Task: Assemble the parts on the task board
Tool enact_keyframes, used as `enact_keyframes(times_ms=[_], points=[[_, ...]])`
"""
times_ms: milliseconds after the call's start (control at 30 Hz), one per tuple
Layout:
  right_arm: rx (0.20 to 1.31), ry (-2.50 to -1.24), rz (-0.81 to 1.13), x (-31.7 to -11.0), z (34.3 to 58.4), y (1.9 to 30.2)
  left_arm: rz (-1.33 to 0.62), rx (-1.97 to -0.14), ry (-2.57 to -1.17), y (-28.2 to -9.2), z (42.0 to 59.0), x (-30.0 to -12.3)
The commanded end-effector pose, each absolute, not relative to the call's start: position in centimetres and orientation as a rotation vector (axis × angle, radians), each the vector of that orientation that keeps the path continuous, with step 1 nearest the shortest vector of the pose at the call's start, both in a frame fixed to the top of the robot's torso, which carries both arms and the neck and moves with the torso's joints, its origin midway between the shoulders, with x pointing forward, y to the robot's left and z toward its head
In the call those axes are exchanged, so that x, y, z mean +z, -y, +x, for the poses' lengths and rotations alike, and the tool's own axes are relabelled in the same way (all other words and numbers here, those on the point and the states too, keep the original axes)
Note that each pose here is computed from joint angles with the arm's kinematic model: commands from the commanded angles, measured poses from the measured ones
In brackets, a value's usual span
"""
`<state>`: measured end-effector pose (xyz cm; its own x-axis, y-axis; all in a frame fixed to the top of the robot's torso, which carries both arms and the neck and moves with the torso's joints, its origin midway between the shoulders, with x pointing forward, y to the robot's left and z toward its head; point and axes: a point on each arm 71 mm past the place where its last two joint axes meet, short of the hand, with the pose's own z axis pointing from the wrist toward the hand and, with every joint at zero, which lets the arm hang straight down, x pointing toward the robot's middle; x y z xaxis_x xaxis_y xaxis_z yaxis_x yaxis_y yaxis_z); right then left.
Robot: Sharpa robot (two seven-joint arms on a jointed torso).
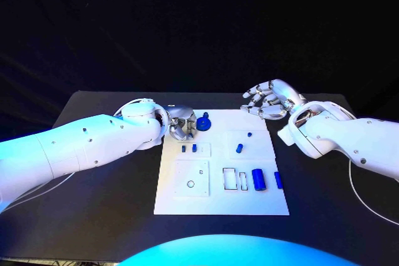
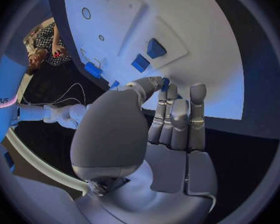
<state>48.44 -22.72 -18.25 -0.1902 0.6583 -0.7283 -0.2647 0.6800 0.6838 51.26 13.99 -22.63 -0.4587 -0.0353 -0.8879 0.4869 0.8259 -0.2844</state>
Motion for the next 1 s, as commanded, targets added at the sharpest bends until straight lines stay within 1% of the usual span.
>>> enact_keyframes(times_ms=[33,467,1000], points=[[0.869,-1.546,0.321,-18.21,48.39,22.56,0.342,-0.633,-1.995,-13.85,51.1,-23.0],[0.869,-1.548,0.322,-18.32,48.38,22.52,0.346,-0.637,-2.001,-13.55,51.04,-23.21],[0.868,-1.549,0.323,-18.37,48.37,22.56,0.344,-0.606,-2.031,-13.84,51.18,-23.51]])
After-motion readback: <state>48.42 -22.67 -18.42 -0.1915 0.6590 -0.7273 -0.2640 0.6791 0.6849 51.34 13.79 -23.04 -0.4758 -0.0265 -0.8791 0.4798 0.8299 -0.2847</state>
